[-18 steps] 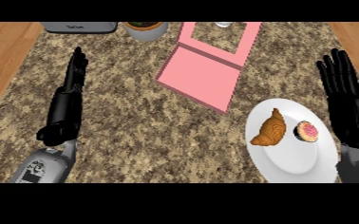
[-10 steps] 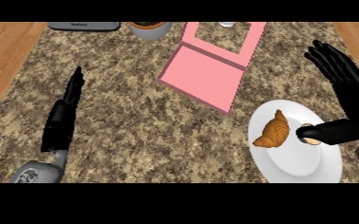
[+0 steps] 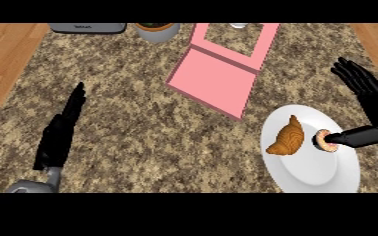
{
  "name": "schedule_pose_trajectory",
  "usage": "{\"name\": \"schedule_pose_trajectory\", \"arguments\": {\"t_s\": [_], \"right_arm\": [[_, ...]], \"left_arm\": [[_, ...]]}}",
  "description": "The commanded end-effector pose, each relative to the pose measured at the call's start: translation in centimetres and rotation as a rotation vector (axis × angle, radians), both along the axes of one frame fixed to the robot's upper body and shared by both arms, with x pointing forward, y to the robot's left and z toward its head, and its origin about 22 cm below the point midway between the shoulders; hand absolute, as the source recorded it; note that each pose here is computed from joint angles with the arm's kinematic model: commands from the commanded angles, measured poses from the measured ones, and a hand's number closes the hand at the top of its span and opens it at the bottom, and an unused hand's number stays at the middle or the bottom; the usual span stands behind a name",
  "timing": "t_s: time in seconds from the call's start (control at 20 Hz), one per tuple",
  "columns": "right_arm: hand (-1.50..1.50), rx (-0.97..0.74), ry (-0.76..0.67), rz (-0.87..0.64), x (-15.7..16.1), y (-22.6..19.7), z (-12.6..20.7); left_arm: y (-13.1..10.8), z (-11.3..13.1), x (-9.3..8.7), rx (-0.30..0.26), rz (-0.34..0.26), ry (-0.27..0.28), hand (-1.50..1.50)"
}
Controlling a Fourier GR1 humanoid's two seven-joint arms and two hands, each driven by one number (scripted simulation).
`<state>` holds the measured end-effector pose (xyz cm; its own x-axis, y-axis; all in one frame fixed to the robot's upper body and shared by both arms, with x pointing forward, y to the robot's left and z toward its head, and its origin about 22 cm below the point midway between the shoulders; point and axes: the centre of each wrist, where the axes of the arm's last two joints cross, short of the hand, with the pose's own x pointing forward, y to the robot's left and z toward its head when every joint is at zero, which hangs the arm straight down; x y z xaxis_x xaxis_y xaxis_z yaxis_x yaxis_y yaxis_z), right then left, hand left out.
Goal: Pick the cupcake from the plate and place it in the cardboard box
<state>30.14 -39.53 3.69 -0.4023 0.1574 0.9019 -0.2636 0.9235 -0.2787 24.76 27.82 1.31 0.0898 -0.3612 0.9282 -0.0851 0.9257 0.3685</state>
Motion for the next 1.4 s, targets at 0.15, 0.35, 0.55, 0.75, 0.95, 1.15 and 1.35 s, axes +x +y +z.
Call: {"name": "schedule_pose_trajectory", "arguments": {"t_s": [0.15,0.35,0.55,0.75,0.95,1.15,1.35], "right_arm": [[-1.50,-0.506,-0.045,0.097,0.9,-4.4,6.3],[-1.50,-0.776,0.044,0.197,0.6,-5.6,9.4],[-1.50,-1.020,0.128,0.294,0.9,-4.6,9.9],[-1.50,-1.096,0.189,0.392,-0.6,-3.0,7.4],[-1.50,-1.134,0.225,0.380,-0.8,-0.6,5.5],[-1.50,-1.144,0.211,0.327,-1.5,-0.4,5.2],[-1.50,-1.165,0.220,0.282,-1.8,0.0,4.3]], "left_arm": [[0.4,-0.5,0.0,0.006,-0.002,0.018,0.00],[0.4,-0.4,-0.5,-0.001,-0.011,0.028,0.00],[-0.5,0.5,0.7,-0.014,0.003,0.016,0.00],[1.7,0.9,-0.4,0.008,0.031,0.034,0.00],[0.8,-1.1,-0.6,-0.001,0.011,0.049,0.00],[1.9,-0.5,-0.2,0.027,0.033,0.031,0.00],[2.5,-1.8,0.2,-0.005,0.022,0.045,0.00]]}}
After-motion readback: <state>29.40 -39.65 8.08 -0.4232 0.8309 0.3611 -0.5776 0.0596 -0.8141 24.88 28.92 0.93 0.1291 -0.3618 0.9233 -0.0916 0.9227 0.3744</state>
